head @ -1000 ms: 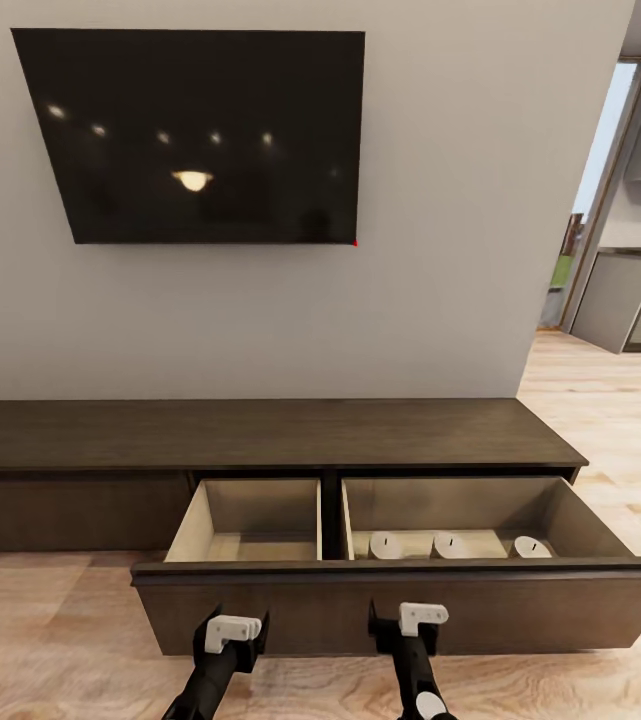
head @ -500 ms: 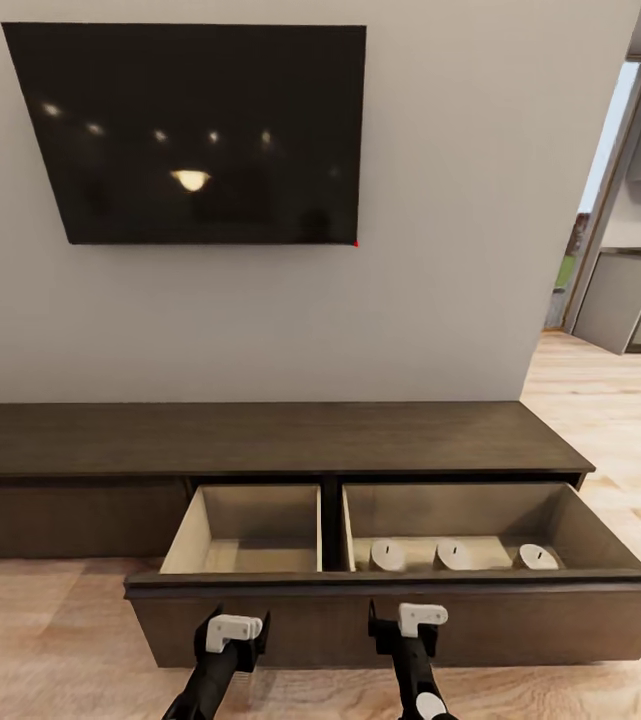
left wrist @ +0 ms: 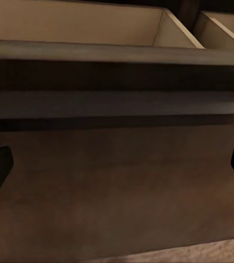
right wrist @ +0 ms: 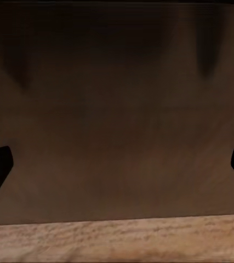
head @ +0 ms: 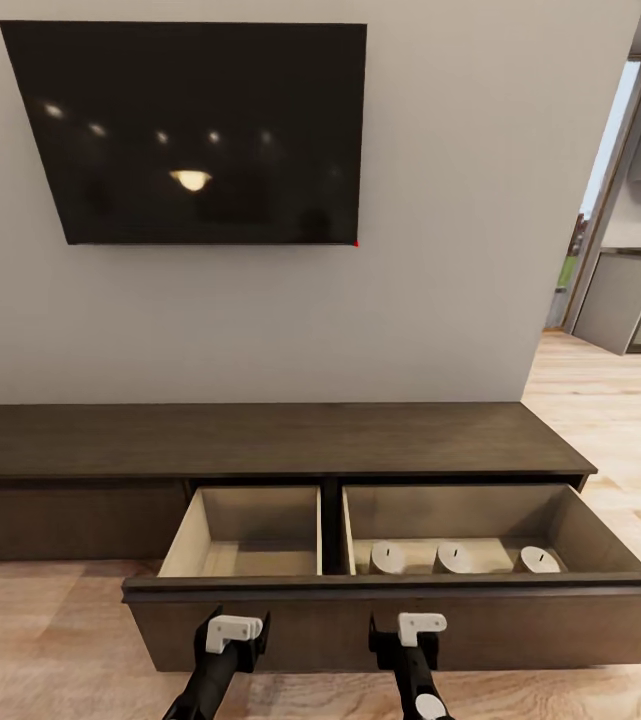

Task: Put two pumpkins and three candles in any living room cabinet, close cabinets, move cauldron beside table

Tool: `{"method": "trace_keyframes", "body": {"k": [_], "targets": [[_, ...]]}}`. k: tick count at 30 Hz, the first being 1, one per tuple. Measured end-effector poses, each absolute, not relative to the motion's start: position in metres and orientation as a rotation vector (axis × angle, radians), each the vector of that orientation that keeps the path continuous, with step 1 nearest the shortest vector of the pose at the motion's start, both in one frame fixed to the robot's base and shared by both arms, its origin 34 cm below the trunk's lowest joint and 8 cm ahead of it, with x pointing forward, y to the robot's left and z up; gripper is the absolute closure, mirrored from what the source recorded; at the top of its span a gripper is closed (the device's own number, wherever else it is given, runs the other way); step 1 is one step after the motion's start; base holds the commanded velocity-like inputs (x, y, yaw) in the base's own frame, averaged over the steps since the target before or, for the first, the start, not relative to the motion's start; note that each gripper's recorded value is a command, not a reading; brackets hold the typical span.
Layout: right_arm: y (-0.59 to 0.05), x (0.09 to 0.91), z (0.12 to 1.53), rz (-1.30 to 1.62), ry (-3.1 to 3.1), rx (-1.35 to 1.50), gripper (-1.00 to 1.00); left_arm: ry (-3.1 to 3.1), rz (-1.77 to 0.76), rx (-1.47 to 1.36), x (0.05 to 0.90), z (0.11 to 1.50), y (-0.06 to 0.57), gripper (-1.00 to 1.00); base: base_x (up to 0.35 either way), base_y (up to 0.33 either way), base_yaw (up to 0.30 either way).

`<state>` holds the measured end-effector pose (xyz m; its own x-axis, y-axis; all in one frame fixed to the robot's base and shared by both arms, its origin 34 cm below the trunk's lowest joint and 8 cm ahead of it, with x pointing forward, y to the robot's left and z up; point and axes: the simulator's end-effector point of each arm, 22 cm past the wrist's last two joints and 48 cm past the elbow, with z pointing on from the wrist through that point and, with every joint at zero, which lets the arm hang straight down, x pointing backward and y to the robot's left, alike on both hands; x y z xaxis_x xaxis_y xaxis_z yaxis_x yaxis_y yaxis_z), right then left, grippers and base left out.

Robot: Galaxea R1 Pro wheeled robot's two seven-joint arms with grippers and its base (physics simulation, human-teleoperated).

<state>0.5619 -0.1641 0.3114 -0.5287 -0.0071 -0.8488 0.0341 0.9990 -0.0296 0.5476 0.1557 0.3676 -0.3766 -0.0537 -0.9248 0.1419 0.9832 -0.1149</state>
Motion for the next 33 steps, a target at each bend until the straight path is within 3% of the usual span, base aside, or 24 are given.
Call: {"method": "trace_keyframes", "body": {"k": [33], "targets": [[-0.1643, 0.562, 0.3113, -0.052, 2.129, 0.017, -1.0, 1.951, -0.199, 0.061, 0.5467, 0.3656, 0.1573, -1.0, 0.033, 0.0, 0.0]]}}
